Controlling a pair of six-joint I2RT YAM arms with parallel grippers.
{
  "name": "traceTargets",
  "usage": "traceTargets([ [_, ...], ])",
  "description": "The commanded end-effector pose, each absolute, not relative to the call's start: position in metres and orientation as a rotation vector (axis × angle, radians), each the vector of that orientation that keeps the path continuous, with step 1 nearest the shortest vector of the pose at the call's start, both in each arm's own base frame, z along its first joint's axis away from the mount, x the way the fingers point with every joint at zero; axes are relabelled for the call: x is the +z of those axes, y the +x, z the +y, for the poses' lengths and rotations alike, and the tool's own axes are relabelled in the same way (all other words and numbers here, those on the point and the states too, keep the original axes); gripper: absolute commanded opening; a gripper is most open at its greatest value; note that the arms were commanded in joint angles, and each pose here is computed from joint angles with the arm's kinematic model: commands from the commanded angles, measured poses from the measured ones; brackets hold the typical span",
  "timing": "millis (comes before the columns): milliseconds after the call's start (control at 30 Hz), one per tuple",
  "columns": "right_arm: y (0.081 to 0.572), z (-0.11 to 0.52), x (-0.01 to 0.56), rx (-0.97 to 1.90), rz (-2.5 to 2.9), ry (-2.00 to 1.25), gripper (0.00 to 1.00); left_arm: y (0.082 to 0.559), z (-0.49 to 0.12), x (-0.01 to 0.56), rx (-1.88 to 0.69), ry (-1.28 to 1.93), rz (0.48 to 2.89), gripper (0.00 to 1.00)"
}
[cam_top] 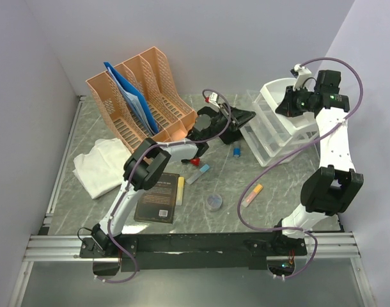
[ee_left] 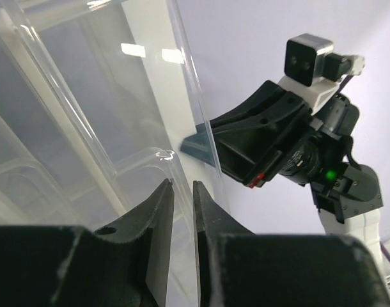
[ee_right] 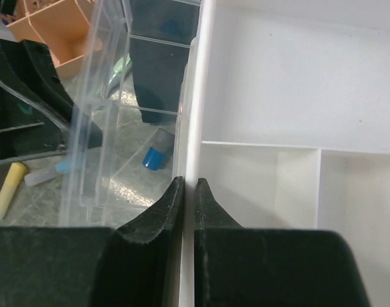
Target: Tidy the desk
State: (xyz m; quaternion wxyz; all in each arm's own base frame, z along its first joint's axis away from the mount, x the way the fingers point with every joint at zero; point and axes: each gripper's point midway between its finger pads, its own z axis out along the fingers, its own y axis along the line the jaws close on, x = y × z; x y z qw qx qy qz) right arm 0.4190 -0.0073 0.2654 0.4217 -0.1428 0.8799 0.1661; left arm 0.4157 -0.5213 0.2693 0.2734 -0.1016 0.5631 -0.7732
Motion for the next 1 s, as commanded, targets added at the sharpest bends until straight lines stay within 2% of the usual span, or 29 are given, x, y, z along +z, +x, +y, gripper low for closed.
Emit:
traceTargets([
  [0,0.427,-0.060,0.231,0.129,2.306,-0.398,0.00,0.398,-0.458,0.404,-2.180,-0.165,1.059,0.22],
  [433,0.424,-0.069,0.213,0.049,2.314,-0.631,0.00,0.387,-0.461,0.361,-2.163,-0.160,1.225,0.25],
  [533,0.421,-0.069,0.209,0.043,2.314,-0.677,0.00,0.382,-0.466,0.346,-2.154,-0.139,1.313,0.31],
  [633,0.418,-0.068,0.207,0.044,2.320,-0.719,0.00,0.376,-0.470,0.326,-2.117,-0.130,1.442,0.45],
  [667,0.419,-0.070,0.208,0.035,2.315,-0.731,0.00,0.374,-0.470,0.322,-2.099,-0.119,1.471,0.52],
  [800,0.418,-0.071,0.213,0.016,2.308,-0.761,0.01,0.365,-0.466,0.309,-1.960,-0.041,1.613,0.65],
  [833,0.416,-0.070,0.216,0.013,2.305,-0.768,0.03,0.362,-0.465,0.304,-1.927,-0.027,1.645,0.67],
  [867,0.417,-0.071,0.220,0.001,2.295,-0.783,0.11,0.362,-0.464,0.288,-1.872,-0.036,1.739,0.70],
  [933,0.413,-0.070,0.226,0.005,2.293,-0.801,0.23,0.360,-0.456,0.288,-1.749,0.029,1.780,0.73],
  [967,0.414,-0.069,0.233,-0.004,2.276,-0.818,0.36,0.362,-0.452,0.285,-1.681,0.031,1.806,0.76],
])
